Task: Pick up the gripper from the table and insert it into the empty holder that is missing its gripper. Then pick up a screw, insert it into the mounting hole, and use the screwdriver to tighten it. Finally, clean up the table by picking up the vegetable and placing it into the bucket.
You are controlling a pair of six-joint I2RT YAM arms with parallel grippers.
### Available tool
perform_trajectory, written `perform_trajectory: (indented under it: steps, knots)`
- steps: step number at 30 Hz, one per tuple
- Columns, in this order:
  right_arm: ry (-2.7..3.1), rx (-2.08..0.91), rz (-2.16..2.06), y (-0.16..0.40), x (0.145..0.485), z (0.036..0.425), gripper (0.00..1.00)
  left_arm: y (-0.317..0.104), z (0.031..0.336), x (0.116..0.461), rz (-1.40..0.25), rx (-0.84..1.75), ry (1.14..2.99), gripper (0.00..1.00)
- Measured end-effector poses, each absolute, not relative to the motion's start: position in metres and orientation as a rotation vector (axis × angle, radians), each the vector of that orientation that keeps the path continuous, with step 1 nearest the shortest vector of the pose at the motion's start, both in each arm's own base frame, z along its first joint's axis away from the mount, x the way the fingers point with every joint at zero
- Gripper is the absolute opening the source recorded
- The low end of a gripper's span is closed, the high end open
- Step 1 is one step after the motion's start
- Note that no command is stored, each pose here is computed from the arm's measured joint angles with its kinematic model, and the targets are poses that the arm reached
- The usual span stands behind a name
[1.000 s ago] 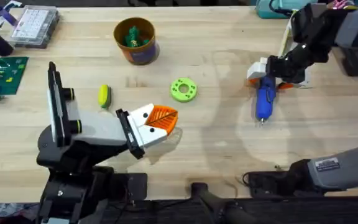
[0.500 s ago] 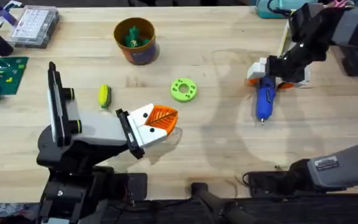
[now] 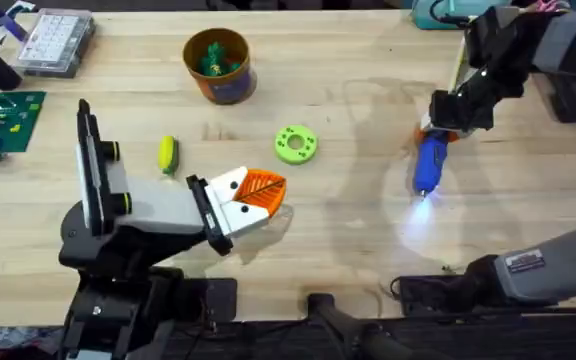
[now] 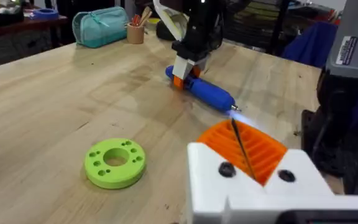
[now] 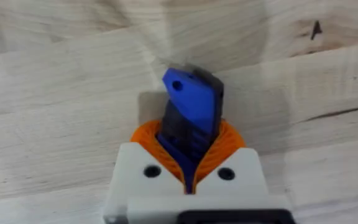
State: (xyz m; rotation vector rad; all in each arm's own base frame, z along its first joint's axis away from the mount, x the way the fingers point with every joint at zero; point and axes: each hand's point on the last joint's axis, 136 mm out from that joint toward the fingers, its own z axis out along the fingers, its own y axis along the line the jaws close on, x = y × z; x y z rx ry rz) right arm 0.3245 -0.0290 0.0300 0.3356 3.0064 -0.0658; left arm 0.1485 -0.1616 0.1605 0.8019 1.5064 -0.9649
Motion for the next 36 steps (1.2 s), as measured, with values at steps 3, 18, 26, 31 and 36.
perform_trajectory:
  steps: [3,18,26,31,36]
  knots:
    - [3.013,0.334,-0.064,-0.029,0.323,0.031,0.026,-0.162,0.161,0.149,-0.965,0.802,1.506,0.015]
    - [2.808,0.239,-0.002,-0.023,0.345,0.145,0.026,-0.162,0.161,0.149,-0.965,0.802,1.506,0.015]
    - [2.569,0.179,0.068,-0.012,0.315,0.233,0.026,-0.162,0.16,0.149,-0.965,0.802,1.507,0.015]
    - [2.399,0.108,0.076,-0.005,0.286,0.284,0.026,-0.162,0.161,0.149,-0.965,0.802,1.507,0.015]
    - [2.254,-0.011,0.107,0.007,0.256,0.321,0.026,-0.162,0.161,0.148,-0.966,0.802,1.506,0.015]
